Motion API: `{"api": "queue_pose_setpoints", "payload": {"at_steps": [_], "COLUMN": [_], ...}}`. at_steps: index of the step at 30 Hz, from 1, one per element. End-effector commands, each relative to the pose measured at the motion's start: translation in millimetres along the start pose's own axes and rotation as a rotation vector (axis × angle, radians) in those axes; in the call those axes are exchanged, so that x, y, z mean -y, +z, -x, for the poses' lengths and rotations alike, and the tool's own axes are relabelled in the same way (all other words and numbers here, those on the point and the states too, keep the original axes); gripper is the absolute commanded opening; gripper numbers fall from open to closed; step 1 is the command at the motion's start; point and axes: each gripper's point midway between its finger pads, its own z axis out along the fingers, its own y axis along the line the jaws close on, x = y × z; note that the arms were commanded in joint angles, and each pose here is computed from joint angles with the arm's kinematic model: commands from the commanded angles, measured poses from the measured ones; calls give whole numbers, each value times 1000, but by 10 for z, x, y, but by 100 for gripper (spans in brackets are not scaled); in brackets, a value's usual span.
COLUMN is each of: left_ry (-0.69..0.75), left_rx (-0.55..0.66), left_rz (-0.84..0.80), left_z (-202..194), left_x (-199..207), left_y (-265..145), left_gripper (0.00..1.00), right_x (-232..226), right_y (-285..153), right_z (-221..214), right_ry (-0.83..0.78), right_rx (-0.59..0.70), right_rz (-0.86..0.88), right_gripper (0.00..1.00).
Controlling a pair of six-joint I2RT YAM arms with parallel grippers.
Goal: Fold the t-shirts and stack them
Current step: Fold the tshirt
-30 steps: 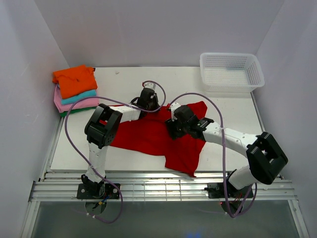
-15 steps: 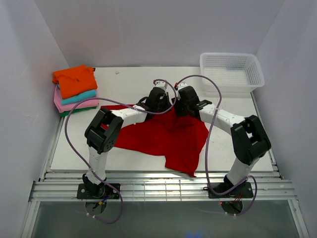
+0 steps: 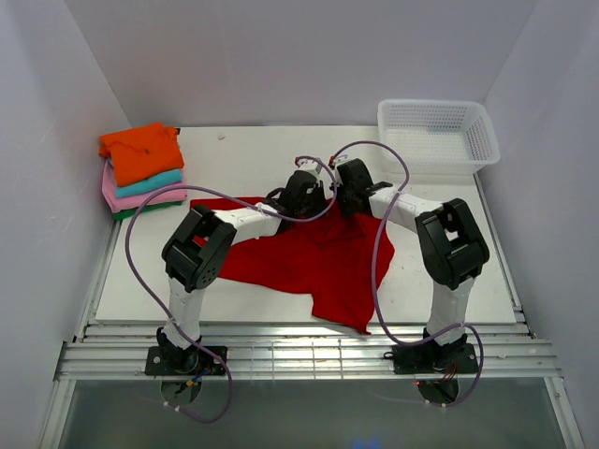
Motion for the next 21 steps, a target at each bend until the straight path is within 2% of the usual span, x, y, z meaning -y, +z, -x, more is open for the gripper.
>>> {"api": "queue_pose_setpoints", "payload": {"at_steps": [1,5,11,14,21], "left_ry": [-7,-9,-11,-10,1], "left_rx": [-6,-23,-62,-76,-87], "left_rz": [-61,-79,-90,-94,-96], "left_z": [10,-60,-255,-333,-407], "left_x": [183,245,305,340,390], "left_y": [-32,7,87,109,102], "left_gripper": [0,0,0,0,0], "right_x": [23,56,2,-90,-288], "right_y": [-90,-299,-671,-833,-1007], "right_z": [246,253,160,-19,-627], "right_ry": [8,10,13,10,9], "right_rx": [73,91,89,53,-153], "right_rz": [-2,-8,16,32,46], "right_gripper": [17,10,9,10,12]}}
